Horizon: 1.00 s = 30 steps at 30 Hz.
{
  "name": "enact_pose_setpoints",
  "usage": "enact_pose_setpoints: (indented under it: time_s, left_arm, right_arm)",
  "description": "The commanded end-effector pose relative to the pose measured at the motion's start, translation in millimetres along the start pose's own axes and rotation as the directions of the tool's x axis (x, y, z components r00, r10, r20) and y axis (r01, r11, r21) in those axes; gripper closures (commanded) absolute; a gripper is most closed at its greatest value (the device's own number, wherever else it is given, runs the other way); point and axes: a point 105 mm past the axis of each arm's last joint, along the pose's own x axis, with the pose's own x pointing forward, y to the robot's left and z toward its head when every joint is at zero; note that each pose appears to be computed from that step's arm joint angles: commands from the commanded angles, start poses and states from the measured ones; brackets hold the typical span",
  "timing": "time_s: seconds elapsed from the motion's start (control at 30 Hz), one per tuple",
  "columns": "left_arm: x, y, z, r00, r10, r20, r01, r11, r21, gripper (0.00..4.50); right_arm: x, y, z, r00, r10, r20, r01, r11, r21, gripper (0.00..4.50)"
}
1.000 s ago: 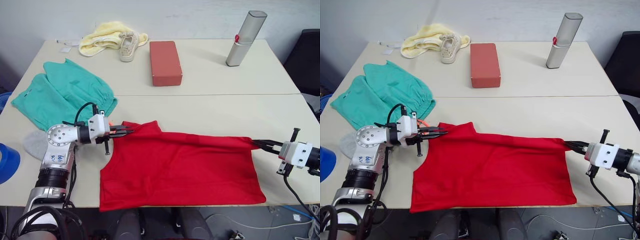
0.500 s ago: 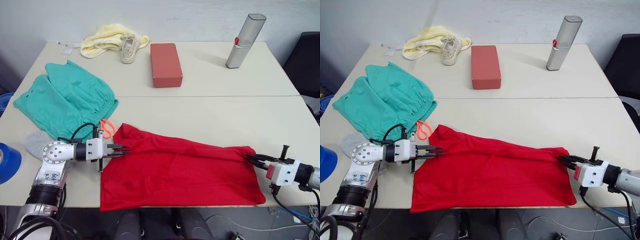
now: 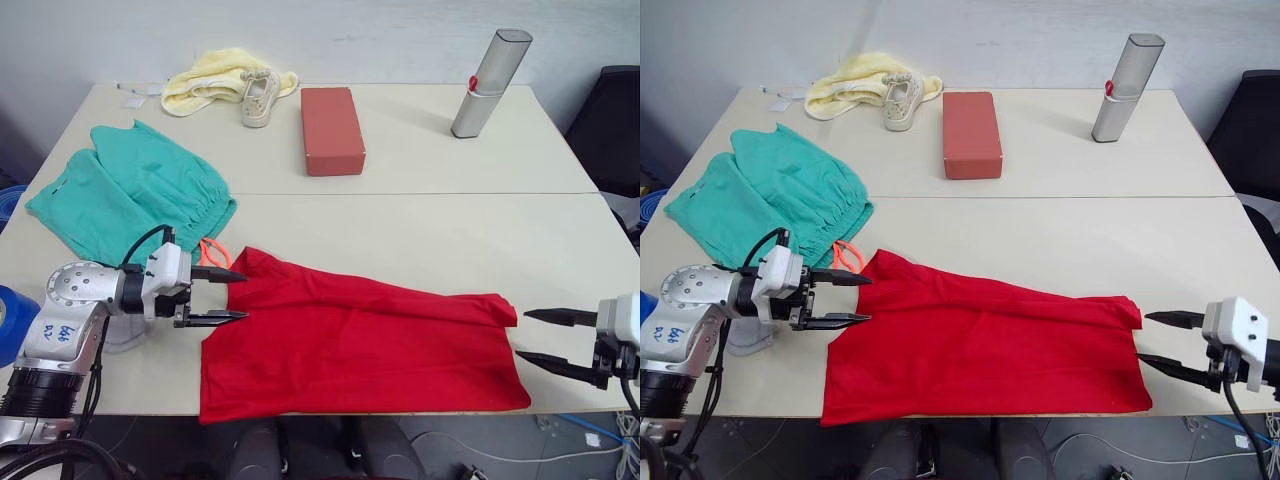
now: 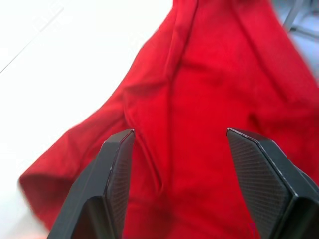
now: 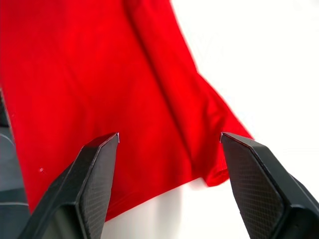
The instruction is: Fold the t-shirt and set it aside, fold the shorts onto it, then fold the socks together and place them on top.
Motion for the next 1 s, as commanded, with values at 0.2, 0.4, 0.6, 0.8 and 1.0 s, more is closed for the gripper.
enact_pose_setpoints:
  time_s: [0.2, 0.4, 0.6, 0.8, 1.0]
  left_arm:
    - [27, 18, -3, 0.991, 0.067, -0.119, -0.069, 0.997, -0.015, 0.02]
    - [38, 7, -6, 0.988, -0.012, -0.152, 0.001, 0.997, -0.072, 0.02]
    - [48, 8, -13, 0.984, -0.014, -0.176, 0.0, 0.997, -0.083, 0.02]
    - [50, 5, -16, 0.982, -0.029, -0.185, 0.009, 0.994, -0.107, 0.02]
    - [47, 7, -17, 0.981, -0.018, -0.195, -0.004, 0.994, -0.11, 0.02]
  right_arm:
    - [30, -13, 4, 0.999, -0.001, -0.033, 0.001, 1.0, -0.001, 1.18]
    - [42, -12, -2, 0.996, 0.047, -0.078, -0.046, 0.999, 0.01, 1.18]
    - [43, -12, -9, 0.99, 0.067, -0.123, -0.063, 0.997, 0.035, 1.18]
    - [51, -22, -8, 0.994, 0.027, -0.106, -0.023, 0.999, 0.037, 1.18]
    - [54, -27, -2, 0.997, 0.025, -0.071, -0.021, 0.998, 0.054, 1.18]
